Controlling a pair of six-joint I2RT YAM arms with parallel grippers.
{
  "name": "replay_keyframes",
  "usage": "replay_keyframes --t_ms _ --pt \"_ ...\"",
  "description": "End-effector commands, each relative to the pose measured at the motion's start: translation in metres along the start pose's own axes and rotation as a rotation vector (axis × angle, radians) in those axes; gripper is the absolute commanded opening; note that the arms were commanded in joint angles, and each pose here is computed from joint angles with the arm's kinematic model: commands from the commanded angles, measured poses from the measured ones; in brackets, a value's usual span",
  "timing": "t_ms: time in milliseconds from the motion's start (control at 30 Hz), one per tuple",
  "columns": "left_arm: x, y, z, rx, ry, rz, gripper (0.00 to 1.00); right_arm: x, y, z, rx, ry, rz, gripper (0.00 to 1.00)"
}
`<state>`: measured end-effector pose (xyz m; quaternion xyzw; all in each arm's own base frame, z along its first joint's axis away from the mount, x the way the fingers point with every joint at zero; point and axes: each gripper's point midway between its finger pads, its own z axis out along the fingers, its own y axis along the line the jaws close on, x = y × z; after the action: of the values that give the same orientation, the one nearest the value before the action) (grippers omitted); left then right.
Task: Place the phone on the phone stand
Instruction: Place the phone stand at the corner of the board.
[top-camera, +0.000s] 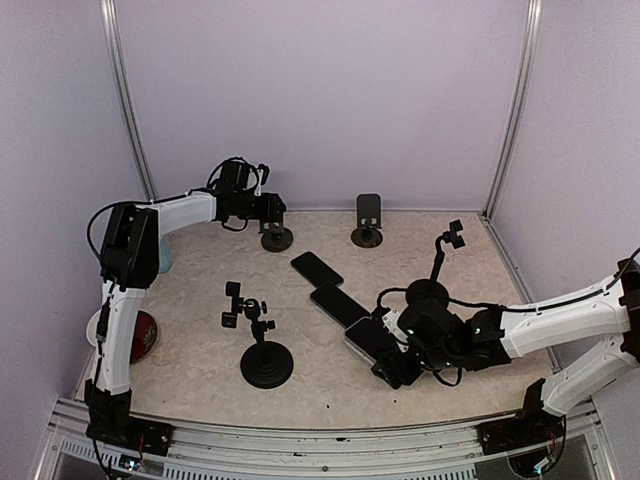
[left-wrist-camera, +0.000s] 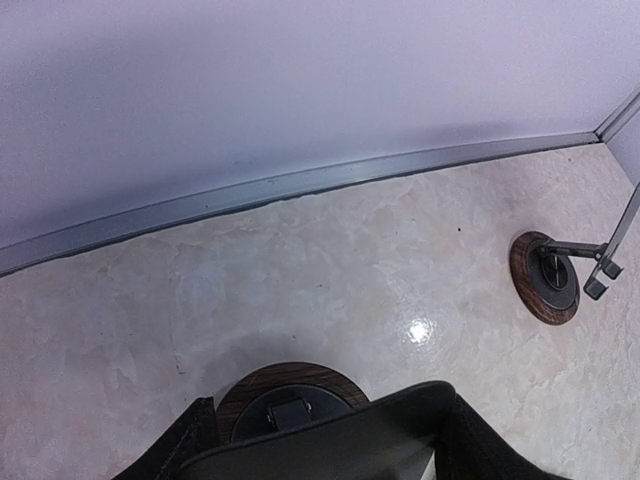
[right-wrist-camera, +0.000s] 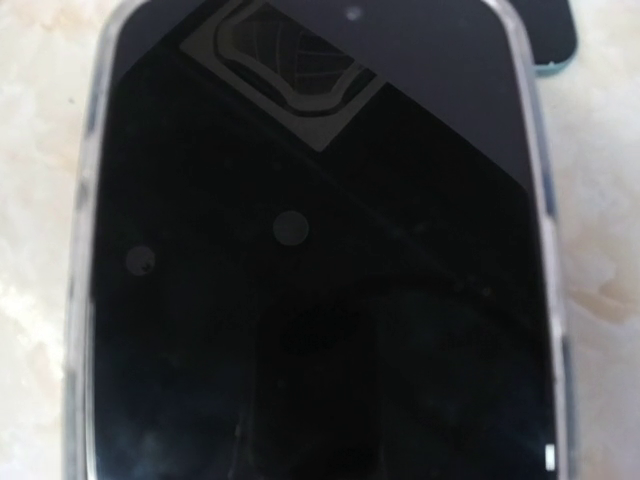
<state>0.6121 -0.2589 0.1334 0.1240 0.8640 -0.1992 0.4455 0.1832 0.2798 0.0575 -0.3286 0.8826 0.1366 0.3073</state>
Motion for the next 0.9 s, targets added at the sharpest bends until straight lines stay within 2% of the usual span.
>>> replay_keyframes --t_ms 0,133,267,433,567,700,867 --pt "-0.015 -0.007 0.002 0.03 -0.043 -0.021 0.58 -0.041 0.013 -0.007 -0.027 -0.121 0.026 0.45" --pt "-0.012 -0.009 0.006 0.02 -0.043 -0.024 0.62 -0.042 0.014 -0.005 -0.03 -0.12 0.026 0.45" --pt "-0.01 -0.009 0.009 0.018 -0.042 -0.039 0.73 -0.042 0.016 -0.005 -0.033 -0.119 0.025 0.45" --pt "-0.016 -0.013 0.007 0.025 -0.057 -0.048 0.81 -0.041 0.017 -0.004 -0.035 -0.117 0.022 0.45" --pt "-0.022 -0.016 0.003 0.031 -0.069 -0.056 0.9 -0.04 0.019 -0.004 -0.036 -0.116 0.021 0.46" --pt "-0.033 -0.017 -0.01 0.023 -0.084 -0.065 0.99 -0.04 0.021 -0.004 -0.042 -0.114 0.015 0.46" --pt "-0.057 -0.016 -0.045 0.007 -0.147 -0.089 0.99 -0.036 0.025 -0.001 -0.053 -0.1 0.001 0.46"
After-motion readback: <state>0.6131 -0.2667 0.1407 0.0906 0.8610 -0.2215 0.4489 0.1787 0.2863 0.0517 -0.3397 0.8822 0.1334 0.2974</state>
